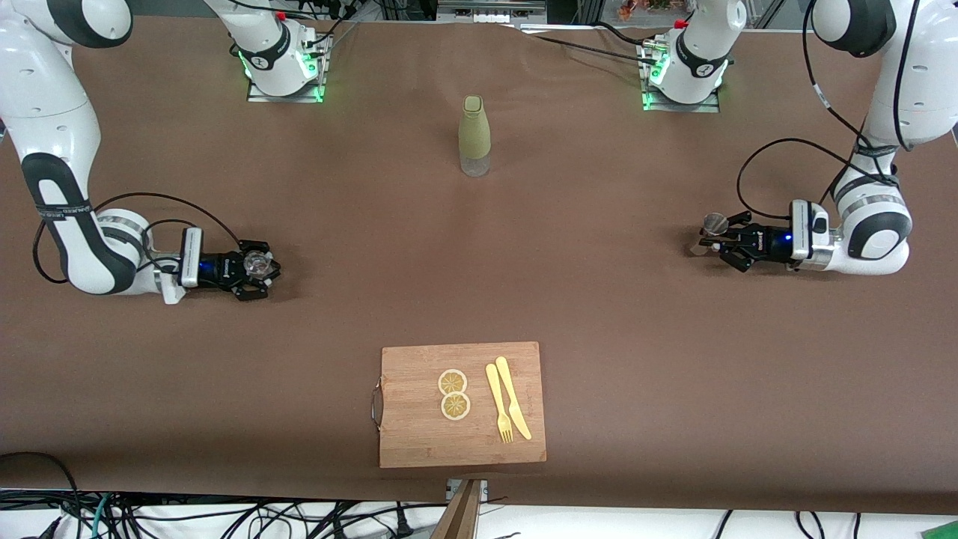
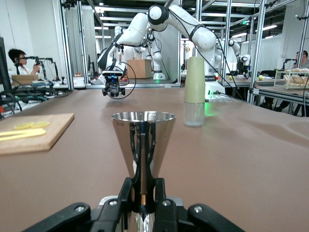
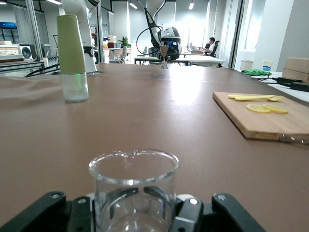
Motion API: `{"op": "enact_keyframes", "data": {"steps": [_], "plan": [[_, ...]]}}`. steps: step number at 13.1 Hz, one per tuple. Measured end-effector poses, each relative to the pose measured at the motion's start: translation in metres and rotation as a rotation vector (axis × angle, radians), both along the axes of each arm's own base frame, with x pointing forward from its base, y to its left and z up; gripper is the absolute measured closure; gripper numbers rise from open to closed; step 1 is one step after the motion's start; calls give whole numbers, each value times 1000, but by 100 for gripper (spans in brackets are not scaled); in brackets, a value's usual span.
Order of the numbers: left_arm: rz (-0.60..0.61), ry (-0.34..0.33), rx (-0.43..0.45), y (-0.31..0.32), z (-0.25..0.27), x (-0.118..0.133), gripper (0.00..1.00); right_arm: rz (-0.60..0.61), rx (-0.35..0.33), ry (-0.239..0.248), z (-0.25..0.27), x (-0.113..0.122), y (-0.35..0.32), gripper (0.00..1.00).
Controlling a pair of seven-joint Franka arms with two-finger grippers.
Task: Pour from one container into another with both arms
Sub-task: 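Carry the beaker and jigger back apart toward their spots, then set down the beaker and jigger and open both grippers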
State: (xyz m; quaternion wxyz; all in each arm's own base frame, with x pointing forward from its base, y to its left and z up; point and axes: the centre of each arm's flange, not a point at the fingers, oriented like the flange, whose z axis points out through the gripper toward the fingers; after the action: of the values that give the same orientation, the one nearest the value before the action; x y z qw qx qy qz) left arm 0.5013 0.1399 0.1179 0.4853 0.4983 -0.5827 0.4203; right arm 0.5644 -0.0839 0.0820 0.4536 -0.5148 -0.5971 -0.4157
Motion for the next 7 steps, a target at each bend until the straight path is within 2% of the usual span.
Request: {"op": "enact_keyframes", "data": {"steps": [3, 7], "plan": [[6, -7, 4, 31, -2, -7, 78, 1, 30, 15, -17, -14, -11, 86], [-2, -10, -3, 41, -22, -1, 78, 1, 57, 56, -44, -25, -2, 86]]}}
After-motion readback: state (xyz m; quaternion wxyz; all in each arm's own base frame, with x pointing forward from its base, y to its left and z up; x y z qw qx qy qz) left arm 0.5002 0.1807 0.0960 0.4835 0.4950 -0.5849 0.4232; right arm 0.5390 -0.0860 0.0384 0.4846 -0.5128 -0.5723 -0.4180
